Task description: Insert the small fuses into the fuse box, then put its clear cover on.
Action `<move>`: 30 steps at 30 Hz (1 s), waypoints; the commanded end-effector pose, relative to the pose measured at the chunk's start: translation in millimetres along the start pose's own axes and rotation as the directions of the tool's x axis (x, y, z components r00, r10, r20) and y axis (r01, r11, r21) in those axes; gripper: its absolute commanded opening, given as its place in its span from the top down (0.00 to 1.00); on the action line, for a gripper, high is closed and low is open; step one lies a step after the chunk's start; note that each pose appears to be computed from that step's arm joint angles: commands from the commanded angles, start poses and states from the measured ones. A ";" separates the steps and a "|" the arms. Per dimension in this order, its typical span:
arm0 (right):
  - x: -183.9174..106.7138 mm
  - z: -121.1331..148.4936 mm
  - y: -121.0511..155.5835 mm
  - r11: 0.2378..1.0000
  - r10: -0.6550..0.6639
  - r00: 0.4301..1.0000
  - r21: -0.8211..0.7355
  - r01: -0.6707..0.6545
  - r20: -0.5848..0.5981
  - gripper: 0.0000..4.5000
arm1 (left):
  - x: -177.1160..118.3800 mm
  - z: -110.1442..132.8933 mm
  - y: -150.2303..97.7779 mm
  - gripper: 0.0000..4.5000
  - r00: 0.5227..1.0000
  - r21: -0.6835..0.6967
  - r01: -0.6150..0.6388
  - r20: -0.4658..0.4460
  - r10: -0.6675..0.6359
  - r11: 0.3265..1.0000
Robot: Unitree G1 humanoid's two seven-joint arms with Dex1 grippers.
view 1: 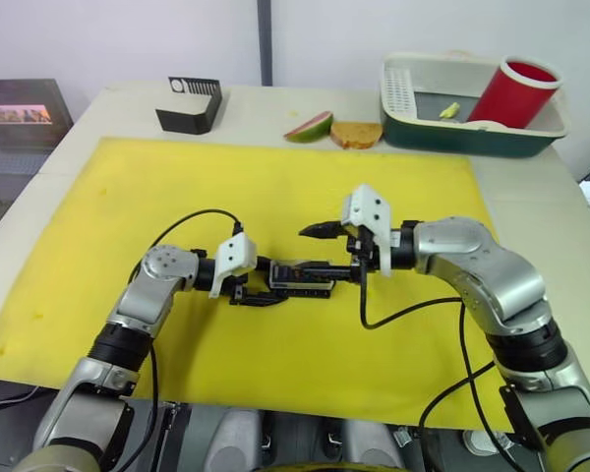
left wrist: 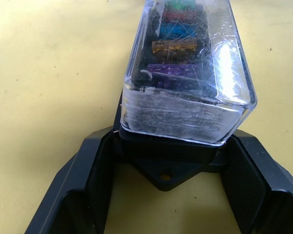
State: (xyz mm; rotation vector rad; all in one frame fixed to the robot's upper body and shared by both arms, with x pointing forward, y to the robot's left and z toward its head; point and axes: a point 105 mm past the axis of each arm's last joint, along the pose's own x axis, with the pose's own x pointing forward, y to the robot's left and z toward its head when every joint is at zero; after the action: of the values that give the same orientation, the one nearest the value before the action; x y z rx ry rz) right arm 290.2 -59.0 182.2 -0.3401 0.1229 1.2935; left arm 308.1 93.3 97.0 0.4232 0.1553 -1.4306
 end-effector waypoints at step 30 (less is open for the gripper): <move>15.0 -86.5 0.8 0.991 0.038 0.965 0.135 -0.003 -0.258 0.99 | 11.0 -3.4 -18.2 0.43 0.998 -0.008 0.057 -0.008 -0.057 0.998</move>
State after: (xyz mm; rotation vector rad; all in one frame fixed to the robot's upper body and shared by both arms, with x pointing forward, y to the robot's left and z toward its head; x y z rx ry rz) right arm 304.5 -55.2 136.0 -0.3937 0.2481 1.2911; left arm 304.2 92.0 91.0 0.4123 0.1811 -1.4198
